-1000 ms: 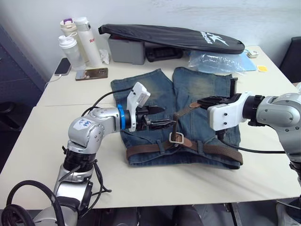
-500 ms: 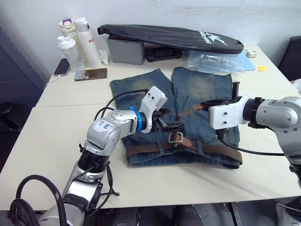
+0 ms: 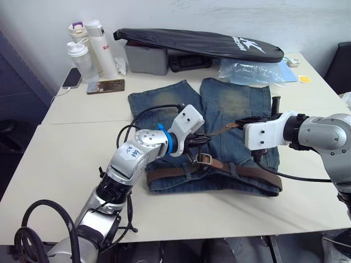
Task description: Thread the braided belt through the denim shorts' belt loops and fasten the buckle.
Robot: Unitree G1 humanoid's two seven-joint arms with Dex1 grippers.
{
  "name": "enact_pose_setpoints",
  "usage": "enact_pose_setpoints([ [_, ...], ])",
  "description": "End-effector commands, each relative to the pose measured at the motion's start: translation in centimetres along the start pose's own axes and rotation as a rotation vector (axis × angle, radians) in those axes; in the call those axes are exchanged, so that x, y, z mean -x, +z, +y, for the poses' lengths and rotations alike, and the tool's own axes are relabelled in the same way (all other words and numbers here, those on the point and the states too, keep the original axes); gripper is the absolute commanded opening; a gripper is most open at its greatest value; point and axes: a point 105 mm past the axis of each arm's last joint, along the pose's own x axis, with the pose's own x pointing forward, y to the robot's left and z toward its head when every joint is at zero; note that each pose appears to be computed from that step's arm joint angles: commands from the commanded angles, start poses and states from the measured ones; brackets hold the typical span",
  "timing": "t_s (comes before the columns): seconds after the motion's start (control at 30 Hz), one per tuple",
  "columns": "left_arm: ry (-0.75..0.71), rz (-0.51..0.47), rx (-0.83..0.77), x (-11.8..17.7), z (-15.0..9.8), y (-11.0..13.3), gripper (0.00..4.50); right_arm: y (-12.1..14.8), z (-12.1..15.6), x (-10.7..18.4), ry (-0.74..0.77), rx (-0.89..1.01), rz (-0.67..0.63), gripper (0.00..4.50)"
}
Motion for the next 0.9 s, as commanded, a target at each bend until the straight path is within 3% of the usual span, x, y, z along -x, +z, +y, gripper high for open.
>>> enact_pose_setpoints([
  [0.03, -0.014, -0.067, -0.018, 0.2, -0.4, 1.6, 0.02, 1.3, -0.6, 0.6, -0.022, -0.001, -0.043, 0.00],
  [0.13, -0.014, -0.066, 0.026, 0.2, -0.3, 1.4, 0.02, 2.3, -0.9, 0.6, -0.040, -0.064, -0.104, 0.00],
  [0.23, -0.003, -0.076, 0.143, 0.3, 0.0, 0.9, 0.00, 3.0, -1.2, 1.0, -0.037, -0.126, -0.150, 1.14],
  [0.33, 0.011, -0.080, 0.251, 0.3, 0.2, 0.3, 0.00, 3.4, -1.5, 1.7, -0.040, -0.195, -0.187, 2.74],
  [0.43, 0.024, -0.132, 0.442, 0.5, 0.7, 0.0, 0.00, 3.8, -2.0, 3.0, -0.044, -0.396, -0.261, 4.18],
  [0.47, 0.032, -0.152, 0.505, 0.7, 1.0, 0.0, 0.00, 4.0, -1.9, 3.3, -0.028, -0.453, -0.280, 4.46],
  [0.67, 0.092, -0.196, 0.732, 2.7, 2.6, -0.9, 0.00, 4.5, 0.2, 4.0, 0.089, -0.748, -0.318, 4.46],
  [0.8, 0.004, -0.233, 0.890, 2.8, 1.7, -0.6, 0.00, 5.3, 1.6, 3.1, 0.124, -0.925, -0.369, 4.46],
  [0.9, -0.033, -0.177, 0.916, 2.9, 0.6, -1.1, 0.00, 5.2, 2.6, 1.2, 0.137, -1.024, -0.357, 3.64],
])
